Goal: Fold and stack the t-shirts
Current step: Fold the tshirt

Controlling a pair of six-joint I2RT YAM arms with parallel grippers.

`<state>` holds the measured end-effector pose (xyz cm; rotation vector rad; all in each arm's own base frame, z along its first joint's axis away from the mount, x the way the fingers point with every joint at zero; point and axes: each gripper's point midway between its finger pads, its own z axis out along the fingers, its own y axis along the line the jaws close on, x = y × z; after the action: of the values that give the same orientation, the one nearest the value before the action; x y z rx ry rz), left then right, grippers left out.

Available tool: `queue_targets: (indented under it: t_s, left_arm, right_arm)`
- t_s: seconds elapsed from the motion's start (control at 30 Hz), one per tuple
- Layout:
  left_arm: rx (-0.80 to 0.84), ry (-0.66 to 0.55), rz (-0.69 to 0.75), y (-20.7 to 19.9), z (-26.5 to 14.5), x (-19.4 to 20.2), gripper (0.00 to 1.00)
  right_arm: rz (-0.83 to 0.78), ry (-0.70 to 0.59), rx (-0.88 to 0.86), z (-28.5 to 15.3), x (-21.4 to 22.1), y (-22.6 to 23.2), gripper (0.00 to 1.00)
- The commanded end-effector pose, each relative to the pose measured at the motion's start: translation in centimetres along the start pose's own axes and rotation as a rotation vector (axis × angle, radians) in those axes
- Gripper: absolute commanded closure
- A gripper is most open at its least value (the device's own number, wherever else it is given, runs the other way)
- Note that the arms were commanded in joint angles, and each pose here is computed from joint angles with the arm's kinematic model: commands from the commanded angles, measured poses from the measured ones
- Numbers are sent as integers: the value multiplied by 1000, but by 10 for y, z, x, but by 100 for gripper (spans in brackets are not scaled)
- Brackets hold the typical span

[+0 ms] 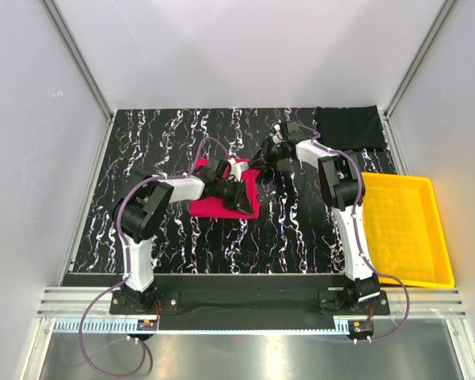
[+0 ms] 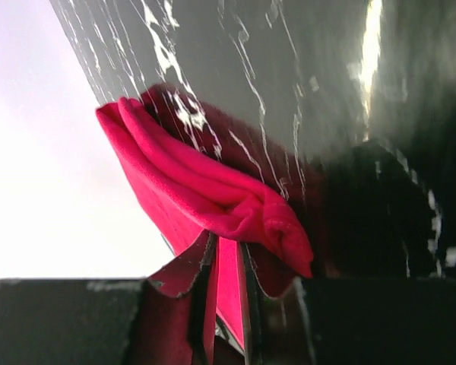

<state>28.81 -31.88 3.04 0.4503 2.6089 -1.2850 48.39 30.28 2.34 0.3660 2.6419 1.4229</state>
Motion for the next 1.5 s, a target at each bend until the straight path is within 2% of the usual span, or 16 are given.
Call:
queue_targets:
  t_s: [0.0,0.13,0.2,0.23,0.33,0.37,0.43,0.53,0.77,0.83,1.07,1.17,1.2,1.23,1.3,1.47]
  left_arm:
    - [18,61,7,-2,7,24,78]
    - [18,1,43,-31,-22,6,71]
    - [44,-72,79,-55,-52,-17,67]
    - [47,-98,77,-64,-66,-26,66]
    - [28,-216,80,-77,-121,-51,62]
    - [-8,-272,61,-66,-141,-61,60]
    - [-57,-314,42,-57,-164,-59,55]
    - [-168,-381,-71,-6,-191,-52,51]
    - [-257,-359,-249,76,-184,-27,50]
    - [-259,-362,-281,89,-181,-29,50]
    - [-216,-336,-371,116,-154,-20,50]
    - [-174,-315,-422,115,-143,-3,67]
    - [-143,-300,-455,113,-137,7,81]
    - [-139,-302,-470,113,-135,10,88]
    - [-89,-283,-512,104,-126,28,92]
    - [-61,-206,-493,67,-106,62,95]
  right_arm:
    - [-56,-55,34,-2,-29,-15,78]
    - [-87,-68,42,-20,-30,7,77]
    - [-96,-76,81,-33,-28,11,72]
    - [-124,-99,69,-49,-29,29,68]
    - [-156,-153,91,-87,-25,47,57]
    - [-148,-155,111,-94,-18,41,49]
    - [-185,-188,140,-118,-14,45,45]
    - [-181,-175,196,-139,4,31,39]
    - [-153,-81,214,-161,88,1,35]
    - [-163,-96,167,-172,105,11,34]
    - [-120,-74,155,-189,171,-17,31]
    - [-88,-72,164,-190,185,-29,31]
    - [-65,-79,166,-189,188,-33,30]
    - [-51,-84,169,-189,189,-36,28]
    - [-35,-125,143,-187,186,-34,26]
    - [26,-168,78,-179,189,-41,20]
